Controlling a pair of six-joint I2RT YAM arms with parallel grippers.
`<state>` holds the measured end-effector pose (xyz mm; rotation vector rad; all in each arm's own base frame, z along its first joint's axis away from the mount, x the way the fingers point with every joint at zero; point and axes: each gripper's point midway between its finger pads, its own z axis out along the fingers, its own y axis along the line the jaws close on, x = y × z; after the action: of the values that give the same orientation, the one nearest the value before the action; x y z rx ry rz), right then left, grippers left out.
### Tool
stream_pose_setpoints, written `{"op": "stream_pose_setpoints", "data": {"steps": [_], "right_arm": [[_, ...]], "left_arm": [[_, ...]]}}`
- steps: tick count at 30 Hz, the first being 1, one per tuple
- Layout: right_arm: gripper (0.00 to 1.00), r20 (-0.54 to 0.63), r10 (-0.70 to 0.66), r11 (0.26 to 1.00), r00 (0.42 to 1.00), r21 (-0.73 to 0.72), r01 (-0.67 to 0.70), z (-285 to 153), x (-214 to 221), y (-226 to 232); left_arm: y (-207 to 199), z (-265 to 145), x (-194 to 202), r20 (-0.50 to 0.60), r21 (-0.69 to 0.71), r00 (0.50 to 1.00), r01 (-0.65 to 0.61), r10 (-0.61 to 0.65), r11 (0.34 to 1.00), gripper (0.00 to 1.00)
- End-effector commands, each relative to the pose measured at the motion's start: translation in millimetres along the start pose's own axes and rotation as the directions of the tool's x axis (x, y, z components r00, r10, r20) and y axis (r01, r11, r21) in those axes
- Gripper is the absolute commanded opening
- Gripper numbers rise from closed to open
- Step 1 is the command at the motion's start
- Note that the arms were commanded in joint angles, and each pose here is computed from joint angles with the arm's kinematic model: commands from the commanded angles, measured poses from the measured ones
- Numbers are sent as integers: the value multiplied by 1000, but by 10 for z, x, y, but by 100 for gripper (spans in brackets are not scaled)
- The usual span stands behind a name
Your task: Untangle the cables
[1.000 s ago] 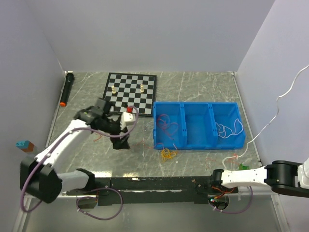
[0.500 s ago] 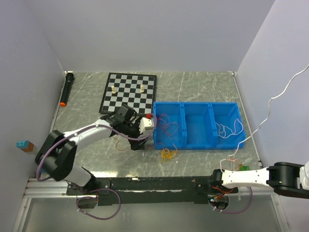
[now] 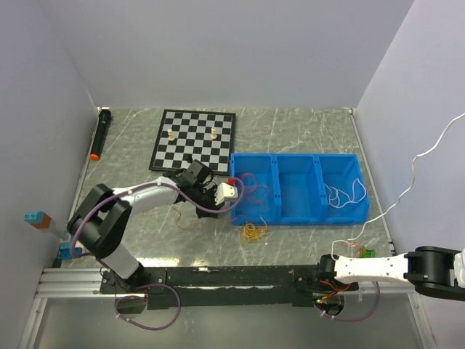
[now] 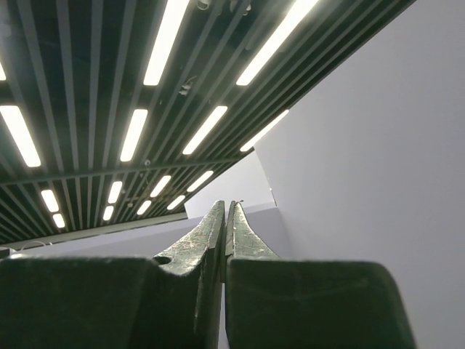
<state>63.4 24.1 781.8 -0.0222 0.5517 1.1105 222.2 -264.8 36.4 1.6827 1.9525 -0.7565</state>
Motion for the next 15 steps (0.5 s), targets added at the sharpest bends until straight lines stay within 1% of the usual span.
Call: {"op": "stream_pose_setpoints", "data": {"steps": [1, 2, 9, 15], "right_arm": [[0, 11, -2, 1000, 1000, 0, 2, -30, -44, -10], [0, 9, -5, 1000, 1000, 5, 5, -34, -42, -20], [0, -1, -25, 999, 1000, 34, 25, -82, 0, -92], [0, -4, -21, 999, 1000, 46, 21, -116, 33, -121]], "left_arm": [[-143, -335, -203, 36, -8, 994, -105, 105, 994, 1], [-190, -397, -209, 33, -2, 993, -110, 110, 994, 1], [-516, -1303, -812, 146, -78, 962, -223, 232, 972, 1], [-754, -1802, -1078, 193, -107, 942, -256, 273, 961, 1]]}}
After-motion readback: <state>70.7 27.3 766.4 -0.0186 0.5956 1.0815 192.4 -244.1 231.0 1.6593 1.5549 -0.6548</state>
